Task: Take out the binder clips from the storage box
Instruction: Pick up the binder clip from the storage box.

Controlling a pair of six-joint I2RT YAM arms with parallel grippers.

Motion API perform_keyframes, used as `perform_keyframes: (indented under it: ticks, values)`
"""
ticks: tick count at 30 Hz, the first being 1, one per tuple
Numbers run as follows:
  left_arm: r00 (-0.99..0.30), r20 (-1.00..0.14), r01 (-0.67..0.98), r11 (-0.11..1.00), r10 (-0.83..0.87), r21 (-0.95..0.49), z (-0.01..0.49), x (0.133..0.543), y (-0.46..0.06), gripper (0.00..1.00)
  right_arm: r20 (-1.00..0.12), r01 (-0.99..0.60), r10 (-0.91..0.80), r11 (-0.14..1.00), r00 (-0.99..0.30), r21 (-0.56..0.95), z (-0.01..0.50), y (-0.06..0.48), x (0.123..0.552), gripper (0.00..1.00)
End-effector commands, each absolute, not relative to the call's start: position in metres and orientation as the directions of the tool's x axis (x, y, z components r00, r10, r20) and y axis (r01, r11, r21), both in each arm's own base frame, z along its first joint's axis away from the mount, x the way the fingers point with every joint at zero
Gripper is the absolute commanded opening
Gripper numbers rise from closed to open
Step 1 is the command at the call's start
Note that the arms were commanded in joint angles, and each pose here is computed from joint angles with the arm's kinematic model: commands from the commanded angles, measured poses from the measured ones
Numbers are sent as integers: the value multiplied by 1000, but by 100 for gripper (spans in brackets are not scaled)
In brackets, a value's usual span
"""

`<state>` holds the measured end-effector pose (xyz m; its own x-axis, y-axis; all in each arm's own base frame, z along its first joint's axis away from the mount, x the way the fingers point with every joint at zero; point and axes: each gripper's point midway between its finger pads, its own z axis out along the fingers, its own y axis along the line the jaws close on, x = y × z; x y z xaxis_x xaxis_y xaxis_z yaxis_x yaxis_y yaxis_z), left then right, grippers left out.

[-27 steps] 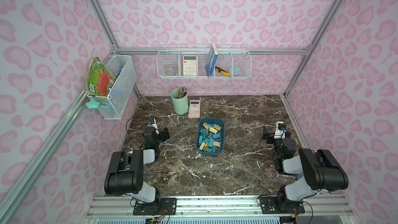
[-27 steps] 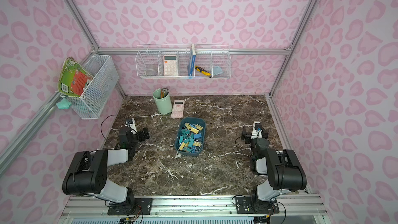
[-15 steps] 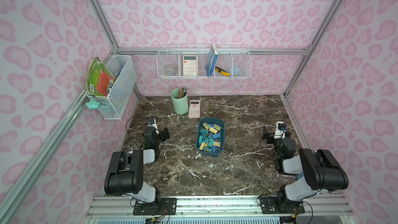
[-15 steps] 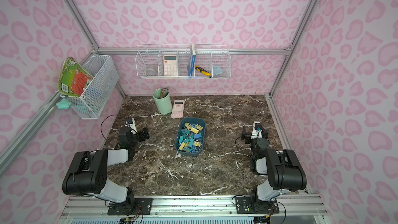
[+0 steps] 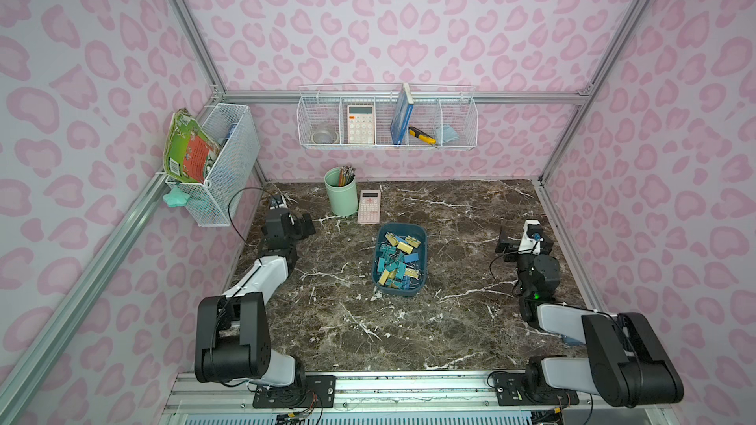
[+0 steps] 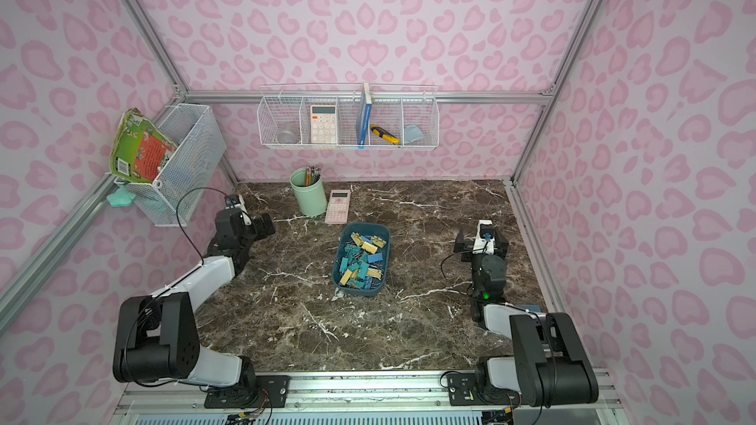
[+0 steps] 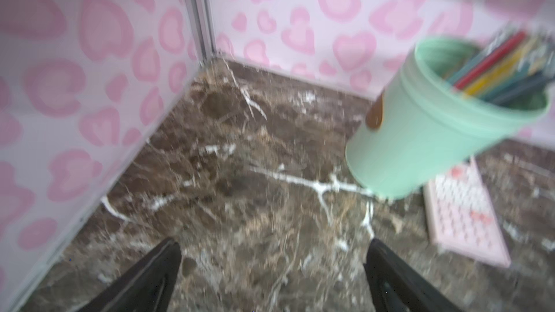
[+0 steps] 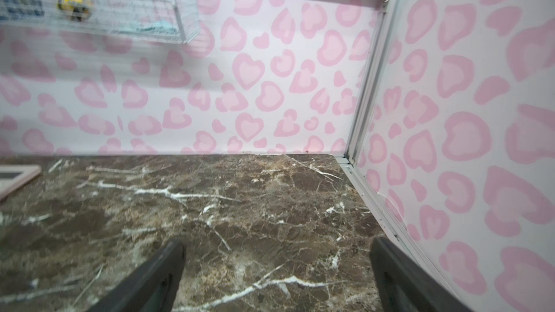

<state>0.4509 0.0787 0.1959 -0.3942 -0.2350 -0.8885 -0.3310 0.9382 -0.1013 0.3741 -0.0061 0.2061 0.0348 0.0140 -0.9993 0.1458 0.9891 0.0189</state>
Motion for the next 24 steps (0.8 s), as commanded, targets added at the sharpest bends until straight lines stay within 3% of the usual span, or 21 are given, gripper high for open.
perform_keyframes:
  ticks: [1, 3, 9, 17, 24]
  values:
    - [-615, -684, -486, 871, -393, -64, 159, 401, 85, 99, -965, 350, 257, 909, -48, 224, 202, -39, 372, 100]
    - [-557, -720, -463, 875, -414, -145, 175, 400, 77, 99, -958, 314, 269, 922, -93, 229, 219, -31, 377, 100]
    - [-507, -713, -408, 863, -484, -296, 200, 383, 54, 99, -954, 123, 301, 947, -12, 297, 266, -2, 380, 100]
    - [-555, -649, -324, 853, -521, -408, 200, 356, 20, 99, -940, -6, 280, 958, -195, 287, 255, 68, 395, 100]
    - [-656, -609, -232, 887, -446, -400, 190, 341, -28, 97, -906, -110, 206, 959, -370, 263, 223, 133, 396, 100]
